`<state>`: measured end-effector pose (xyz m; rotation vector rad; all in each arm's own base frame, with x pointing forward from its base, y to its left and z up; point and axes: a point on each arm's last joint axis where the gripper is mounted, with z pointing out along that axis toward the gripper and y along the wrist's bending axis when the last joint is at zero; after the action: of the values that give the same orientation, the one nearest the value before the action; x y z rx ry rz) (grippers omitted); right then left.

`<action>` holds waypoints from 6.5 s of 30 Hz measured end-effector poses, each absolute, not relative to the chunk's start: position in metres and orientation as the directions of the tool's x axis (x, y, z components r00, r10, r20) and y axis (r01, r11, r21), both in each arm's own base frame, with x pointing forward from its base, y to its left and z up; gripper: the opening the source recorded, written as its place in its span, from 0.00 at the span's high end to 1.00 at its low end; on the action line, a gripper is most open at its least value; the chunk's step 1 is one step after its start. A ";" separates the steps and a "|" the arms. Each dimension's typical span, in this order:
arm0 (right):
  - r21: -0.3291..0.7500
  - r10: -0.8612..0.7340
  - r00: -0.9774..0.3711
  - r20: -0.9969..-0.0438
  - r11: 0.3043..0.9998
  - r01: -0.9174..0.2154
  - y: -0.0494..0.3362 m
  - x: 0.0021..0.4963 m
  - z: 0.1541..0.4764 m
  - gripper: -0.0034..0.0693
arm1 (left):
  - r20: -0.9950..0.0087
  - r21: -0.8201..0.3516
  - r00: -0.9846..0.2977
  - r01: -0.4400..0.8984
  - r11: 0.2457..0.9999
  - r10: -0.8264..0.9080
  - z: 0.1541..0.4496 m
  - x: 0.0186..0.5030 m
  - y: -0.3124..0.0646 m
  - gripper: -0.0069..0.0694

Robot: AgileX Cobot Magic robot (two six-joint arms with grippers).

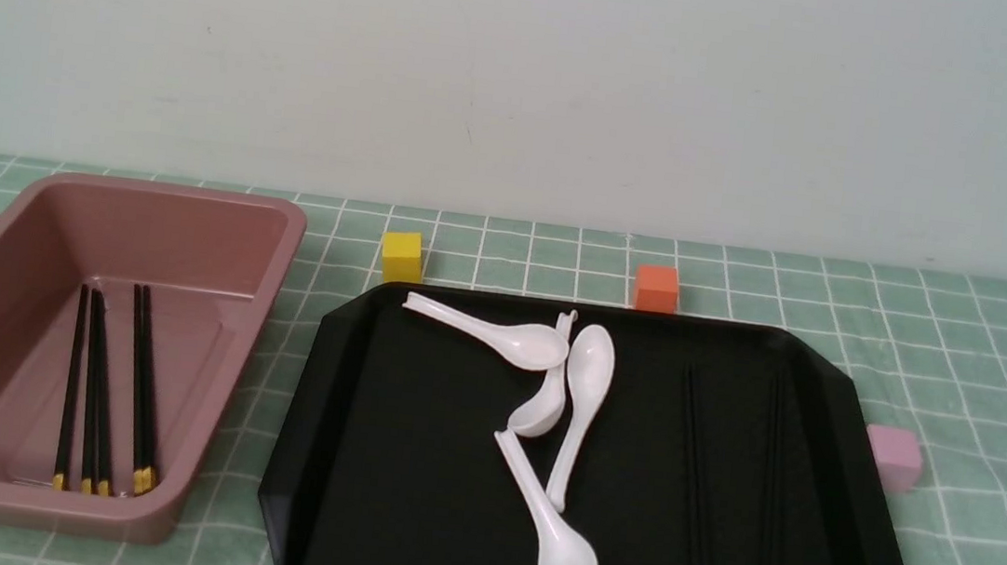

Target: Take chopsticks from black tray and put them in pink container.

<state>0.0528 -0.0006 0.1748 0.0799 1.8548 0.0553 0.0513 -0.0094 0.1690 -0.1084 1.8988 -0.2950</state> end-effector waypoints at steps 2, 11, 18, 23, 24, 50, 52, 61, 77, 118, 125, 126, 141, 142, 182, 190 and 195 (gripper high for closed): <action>0.079 0.084 -0.280 -0.956 0.996 0.027 -0.001 0.053 0.175 0.63 | -0.914 -0.256 -0.342 0.069 0.964 -0.219 0.169 0.051 -0.009 0.60; 0.122 0.125 -0.275 -0.953 0.992 0.029 0.000 0.053 0.175 0.62 | -0.914 -0.256 -0.342 0.069 0.964 -0.219 0.169 0.051 -0.009 0.60; 0.742 0.734 -0.185 -0.654 0.670 0.033 0.010 0.055 0.186 0.62 | -0.914 -0.256 -0.342 0.069 0.964 -0.219 0.169 0.051 -0.009 0.60; 0.865 0.857 -0.147 -0.495 0.502 0.013 0.011 0.056 0.191 0.62 | -0.914 -0.256 -0.342 0.069 0.964 -0.219 0.169 0.051 -0.009 0.60; 0.873 0.865 -0.143 -0.480 0.487 0.010 0.011 0.056 0.192 0.62 | -0.914 -0.256 -0.342 0.069 0.964 -0.219 0.169 0.051 -0.009 0.60; 0.393 0.036 -0.905 -0.424 0.908 -0.148 0.039 0.145 0.285 0.96 | -0.914 -0.256 -0.342 0.069 0.964 -0.218 0.169 0.051 -0.009 0.60; 0.438 -0.009 -0.935 -0.353 0.882 -0.174 0.045 0.159 0.273 0.95 | -0.914 -0.256 -0.342 0.069 0.964 -0.218 0.169 0.051 -0.009 0.60; 0.484 -0.133 -0.969 -0.207 0.847 -0.220 0.100 0.219 0.230 0.93 | -0.914 -0.256 -0.342 0.069 0.964 -0.218 0.169 0.051 -0.009 0.60; 0.126 -0.054 -0.978 -0.204 0.989 -0.081 0.168 0.301 0.198 0.64 | -0.914 -0.256 -0.342 0.069 0.964 -0.218 0.169 0.051 -0.009 0.60; 0.317 -0.043 -0.924 -0.380 0.933 -0.173 0.200 0.300 0.316 0.76 | -0.914 -0.256 -0.342 0.069 0.964 -0.218 0.169 0.051 -0.009 0.60; 0.523 -0.142 -0.836 -0.530 0.721 -0.454 0.293 0.296 0.338 0.76 | -0.914 -0.256 -0.342 0.069 0.964 -0.218 0.169 0.051 -0.009 0.60; 0.535 -0.159 -0.828 -0.538 0.694 -0.481 0.306 0.297 0.336 0.76 | -0.914 -0.256 -0.342 0.069 0.964 -0.218 0.169 0.051 -0.009 0.60; 0.711 -0.056 -0.854 -0.516 0.528 -0.464 0.437 0.346 0.229 0.74 | -0.914 -0.256 -0.342 0.069 0.964 -0.218 0.169 0.051 -0.009 0.60; 0.711 -0.056 -0.857 -0.512 0.533 -0.459 0.438 0.347 0.224 0.73 | -0.914 -0.256 -0.342 0.069 0.964 -0.218 0.169 0.051 -0.009 0.60; 0.112 -0.324 -0.536 -0.779 0.770 -0.628 0.113 0.118 0.474 0.96 | -0.914 -0.257 -0.342 0.069 0.964 -0.219 0.169 0.051 -0.009 0.60; 0.129 -0.067 -0.270 -0.960 0.753 -0.645 0.059 0.064 0.370 0.96 | -0.914 -0.257 -0.342 0.069 0.964 -0.219 0.169 0.051 -0.009 0.60; 0.123 -0.023 -0.210 -0.978 0.744 -0.657 0.062 0.067 0.315 0.95 | -0.914 -0.257 -0.342 0.069 0.964 -0.219 0.169 0.051 -0.009 0.60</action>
<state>0.0672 0.0619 0.3153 -0.5444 1.7010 0.6327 0.0513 -0.0094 0.1690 -0.1087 1.8988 -0.2955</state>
